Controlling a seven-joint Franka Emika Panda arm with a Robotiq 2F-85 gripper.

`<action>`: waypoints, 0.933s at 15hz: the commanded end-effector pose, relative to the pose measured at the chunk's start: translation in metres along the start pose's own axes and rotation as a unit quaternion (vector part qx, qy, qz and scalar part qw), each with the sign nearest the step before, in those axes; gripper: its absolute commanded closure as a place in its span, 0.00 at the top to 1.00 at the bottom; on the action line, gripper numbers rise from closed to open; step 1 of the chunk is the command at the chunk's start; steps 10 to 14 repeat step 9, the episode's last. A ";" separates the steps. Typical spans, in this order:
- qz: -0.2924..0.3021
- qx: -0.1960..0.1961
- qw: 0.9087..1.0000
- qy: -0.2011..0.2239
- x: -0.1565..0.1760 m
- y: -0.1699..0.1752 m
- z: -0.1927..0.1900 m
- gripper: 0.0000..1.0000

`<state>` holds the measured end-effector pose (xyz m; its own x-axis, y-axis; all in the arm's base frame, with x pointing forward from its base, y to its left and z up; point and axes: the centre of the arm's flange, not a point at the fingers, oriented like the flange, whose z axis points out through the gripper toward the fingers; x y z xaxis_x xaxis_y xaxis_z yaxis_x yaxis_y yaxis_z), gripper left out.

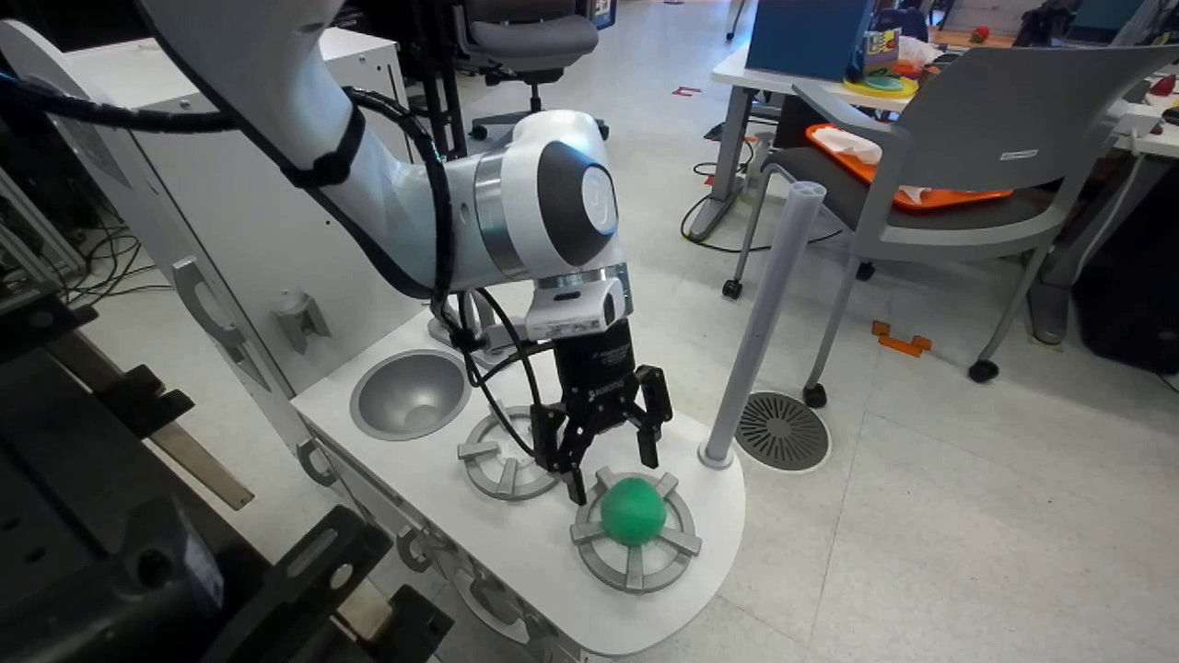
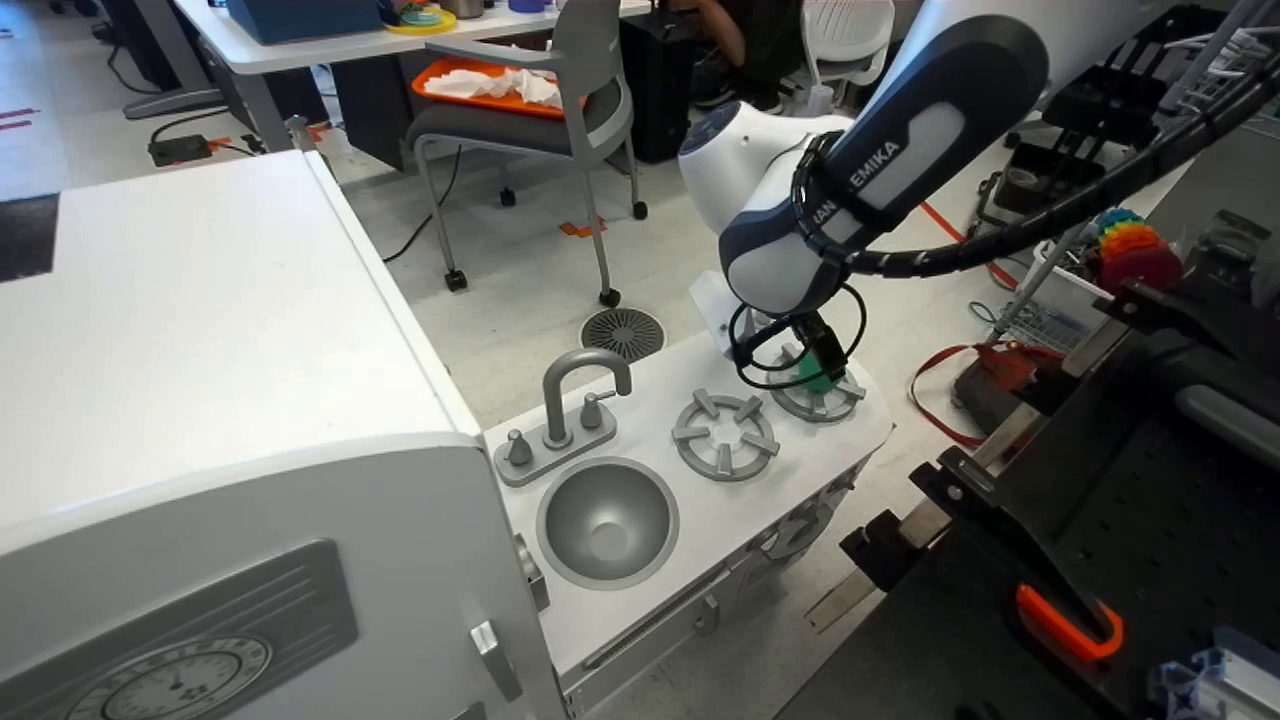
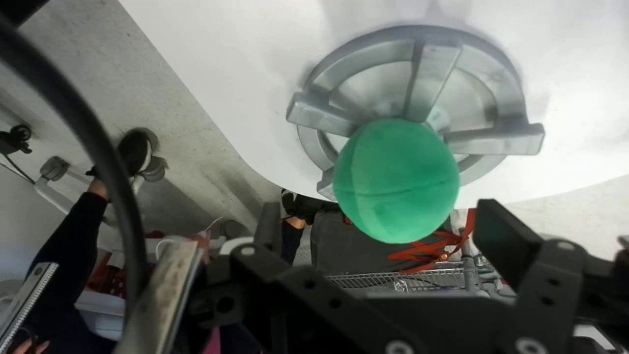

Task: Move the green object from one stove plate to the other

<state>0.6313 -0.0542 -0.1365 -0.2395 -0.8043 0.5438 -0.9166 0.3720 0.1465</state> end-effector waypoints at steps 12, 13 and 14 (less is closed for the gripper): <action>-0.070 -0.028 0.994 -0.076 -0.040 0.014 -0.026 1.00; -0.070 -0.028 0.994 -0.076 -0.040 0.014 -0.026 1.00; -0.070 -0.028 0.994 -0.076 -0.040 0.014 -0.026 1.00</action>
